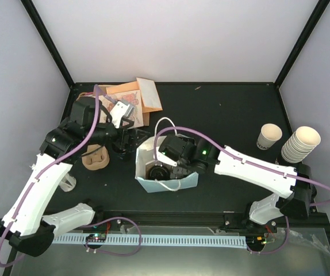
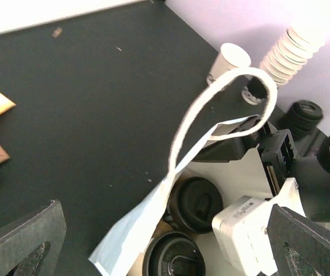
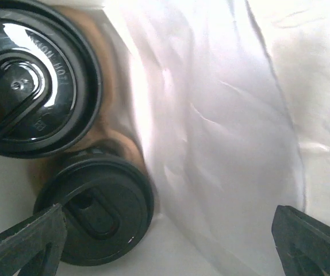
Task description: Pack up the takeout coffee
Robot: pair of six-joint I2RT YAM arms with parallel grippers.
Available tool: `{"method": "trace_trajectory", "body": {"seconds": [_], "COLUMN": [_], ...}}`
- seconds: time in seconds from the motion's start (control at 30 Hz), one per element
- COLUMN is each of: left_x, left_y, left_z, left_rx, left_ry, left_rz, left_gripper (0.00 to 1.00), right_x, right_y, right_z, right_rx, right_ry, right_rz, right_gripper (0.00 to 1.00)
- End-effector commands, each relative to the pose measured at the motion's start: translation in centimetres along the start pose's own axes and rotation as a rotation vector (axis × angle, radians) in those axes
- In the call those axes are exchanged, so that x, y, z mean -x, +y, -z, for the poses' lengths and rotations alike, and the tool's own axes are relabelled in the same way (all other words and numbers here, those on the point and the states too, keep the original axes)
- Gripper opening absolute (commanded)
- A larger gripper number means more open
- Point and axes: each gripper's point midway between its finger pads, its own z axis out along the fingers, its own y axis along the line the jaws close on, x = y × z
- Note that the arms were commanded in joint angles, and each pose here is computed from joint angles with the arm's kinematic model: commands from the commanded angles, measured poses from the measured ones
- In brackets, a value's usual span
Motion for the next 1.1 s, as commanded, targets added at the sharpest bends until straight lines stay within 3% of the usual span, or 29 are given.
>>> {"method": "trace_trajectory", "body": {"seconds": [0.0,0.63,1.07], "left_x": [2.0,-0.9,-1.7], "left_y": [0.9,2.1,2.5], "left_z": [2.1,0.1,0.8], "left_rx": [0.107,0.103,0.132], "left_ry": [-0.123,-0.072,-0.117], "left_rz": [-0.021,0.075,0.109], "left_gripper": [0.99,0.99,0.99], "right_x": [1.0,4.0,5.4], "right_y": [-2.4,-6.1,-8.7], "right_z": [0.0,6.7,10.8], "right_rx": [-0.051,-0.115,-0.196], "right_ry": [-0.01,-0.245,-0.422], "right_rz": [-0.061,-0.216,-0.347], "right_gripper": [1.0,1.0,0.99]}}
